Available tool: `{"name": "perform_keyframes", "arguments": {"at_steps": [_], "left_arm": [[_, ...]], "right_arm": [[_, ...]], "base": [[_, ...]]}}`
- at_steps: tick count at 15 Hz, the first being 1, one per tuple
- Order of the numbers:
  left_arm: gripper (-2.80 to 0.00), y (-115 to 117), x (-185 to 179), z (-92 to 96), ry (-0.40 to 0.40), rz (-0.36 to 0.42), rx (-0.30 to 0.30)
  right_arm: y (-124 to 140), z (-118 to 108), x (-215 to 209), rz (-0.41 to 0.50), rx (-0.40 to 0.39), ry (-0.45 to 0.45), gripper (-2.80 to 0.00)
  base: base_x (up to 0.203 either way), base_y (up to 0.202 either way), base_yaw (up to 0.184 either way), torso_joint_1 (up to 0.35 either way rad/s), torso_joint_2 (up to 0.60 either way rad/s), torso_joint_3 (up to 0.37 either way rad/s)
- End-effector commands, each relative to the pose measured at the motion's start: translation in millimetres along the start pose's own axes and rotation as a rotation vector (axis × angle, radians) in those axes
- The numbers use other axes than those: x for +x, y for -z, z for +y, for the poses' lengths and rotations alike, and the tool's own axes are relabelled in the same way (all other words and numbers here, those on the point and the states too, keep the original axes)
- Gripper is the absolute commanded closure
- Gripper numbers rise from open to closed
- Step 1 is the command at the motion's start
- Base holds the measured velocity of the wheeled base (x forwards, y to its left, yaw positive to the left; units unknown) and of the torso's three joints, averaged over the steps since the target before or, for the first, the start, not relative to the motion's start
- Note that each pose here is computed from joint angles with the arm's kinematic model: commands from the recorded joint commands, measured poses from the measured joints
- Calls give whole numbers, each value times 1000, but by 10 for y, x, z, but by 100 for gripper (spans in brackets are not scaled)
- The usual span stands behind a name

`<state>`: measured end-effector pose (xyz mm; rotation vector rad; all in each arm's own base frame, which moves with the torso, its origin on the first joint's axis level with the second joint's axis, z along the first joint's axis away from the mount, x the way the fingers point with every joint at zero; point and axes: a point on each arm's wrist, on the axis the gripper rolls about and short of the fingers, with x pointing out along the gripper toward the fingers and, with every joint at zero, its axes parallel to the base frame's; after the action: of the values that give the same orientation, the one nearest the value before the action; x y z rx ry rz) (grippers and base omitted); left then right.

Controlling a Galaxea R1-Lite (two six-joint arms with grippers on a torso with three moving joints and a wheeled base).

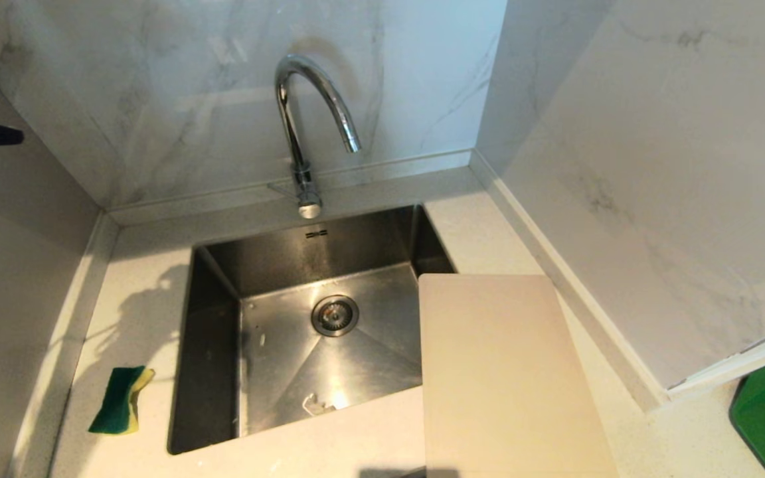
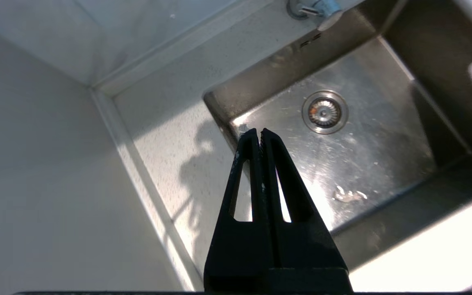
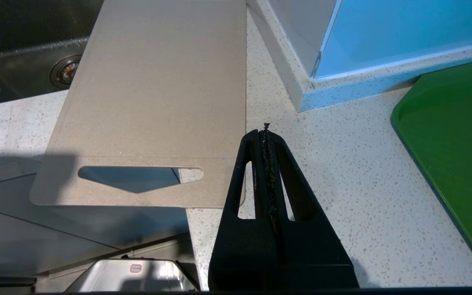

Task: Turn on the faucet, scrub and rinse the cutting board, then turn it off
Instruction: Turn on the tap

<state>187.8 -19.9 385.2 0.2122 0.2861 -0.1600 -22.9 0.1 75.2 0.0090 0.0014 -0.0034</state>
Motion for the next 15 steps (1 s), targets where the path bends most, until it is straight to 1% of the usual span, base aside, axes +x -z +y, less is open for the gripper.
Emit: {"name": "perform_keyframes", "arguments": {"at_steps": [1,3,6,7,8,9,11,13,15], "left_arm": [[0,-75,589,-105,30,69,17],[0,-122,907,-317,70,85,26],[0,-134,1318,-527,85,71,14],[0,-132,1431,-582,93,71,-4],[0,-134,1537,-628,101,71,-40],[0,-149,1626,-699,116,54,-109],[0,-182,1801,-786,129,-19,-184],[0,-138,1981,-835,135,-34,-216],[0,-26,2191,-896,156,0,-222]], "right_arm": [[-1,0,-1,-1,0,0,0],[-1,0,-1,-1,0,0,0],[-1,0,-1,-1,0,-2,0],[-1,0,-1,-1,0,-1,0],[-1,0,-1,-1,0,0,0],[-1,0,-1,-1,0,0,0],[-1,0,-1,-1,0,0,0],[-1,0,-1,-1,0,0,0],[-1,0,-1,-1,0,0,0]], "base": [[0,0,0,0,0,0],[0,0,0,0,0,0],[0,0,0,0,0,0],[0,0,0,0,0,0],[0,0,0,0,0,0],[0,0,0,0,0,0],[0,0,0,0,0,0],[0,0,0,0,0,0],[0,0,0,0,0,0]]}}
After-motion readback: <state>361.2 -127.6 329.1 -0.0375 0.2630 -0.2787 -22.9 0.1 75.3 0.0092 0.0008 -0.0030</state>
